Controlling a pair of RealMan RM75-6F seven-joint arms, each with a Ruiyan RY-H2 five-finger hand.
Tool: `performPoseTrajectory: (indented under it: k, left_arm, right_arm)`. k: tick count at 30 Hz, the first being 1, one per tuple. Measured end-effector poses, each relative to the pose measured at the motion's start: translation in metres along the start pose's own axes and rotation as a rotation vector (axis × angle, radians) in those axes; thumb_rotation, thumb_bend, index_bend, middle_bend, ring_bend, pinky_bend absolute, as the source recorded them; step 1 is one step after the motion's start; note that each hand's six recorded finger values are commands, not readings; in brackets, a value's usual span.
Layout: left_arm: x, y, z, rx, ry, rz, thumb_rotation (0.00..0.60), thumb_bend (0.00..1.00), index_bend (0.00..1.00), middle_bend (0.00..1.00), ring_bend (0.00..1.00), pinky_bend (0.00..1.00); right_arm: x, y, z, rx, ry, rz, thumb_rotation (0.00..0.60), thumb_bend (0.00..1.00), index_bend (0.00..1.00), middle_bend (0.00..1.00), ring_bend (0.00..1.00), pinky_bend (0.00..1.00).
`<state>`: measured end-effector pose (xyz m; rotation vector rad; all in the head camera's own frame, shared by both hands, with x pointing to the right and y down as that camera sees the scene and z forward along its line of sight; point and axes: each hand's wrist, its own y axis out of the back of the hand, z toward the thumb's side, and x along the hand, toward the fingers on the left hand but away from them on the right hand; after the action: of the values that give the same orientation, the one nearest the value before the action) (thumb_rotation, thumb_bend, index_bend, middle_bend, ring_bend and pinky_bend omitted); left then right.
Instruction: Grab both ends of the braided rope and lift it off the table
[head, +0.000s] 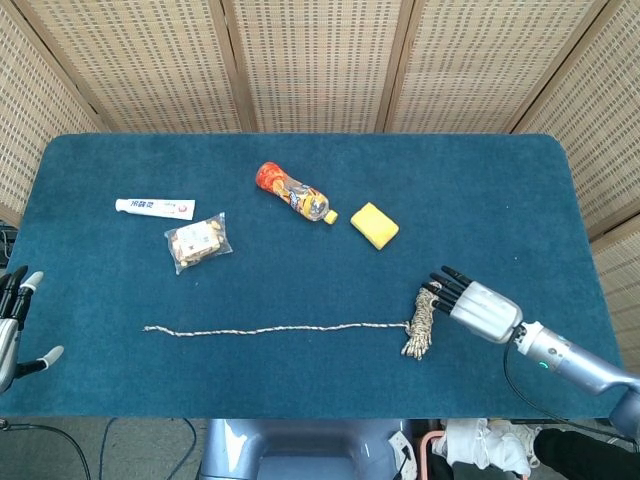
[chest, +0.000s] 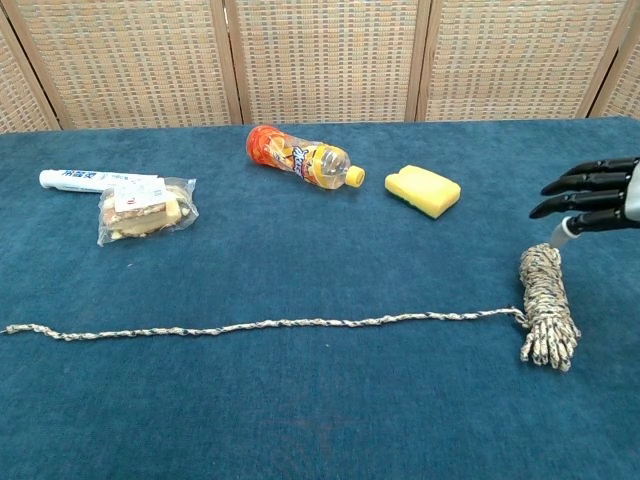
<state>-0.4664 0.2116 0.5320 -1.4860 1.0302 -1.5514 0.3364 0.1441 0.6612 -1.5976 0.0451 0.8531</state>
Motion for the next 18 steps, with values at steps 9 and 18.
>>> performPoseTrajectory:
  k: [9,18]
  left_arm:
    - [0.005,-0.007,0.004,0.019,0.003,-0.015,0.600,0.00,0.00,0.00,0.00,0.00]
    - [0.007,-0.009,0.002,0.022,0.016,-0.019,0.600,0.00,0.00,0.00,0.00,0.00]
  right_arm:
    - [-0.037,-0.005,0.019,0.008,0.148,-0.025,0.600,0.09,0.21,0.11,0.00,0.10]
    - [-0.052,-0.017,0.013,0.067,0.168,0.020,0.600,0.15,0.23,0.14,0.01,0.13]
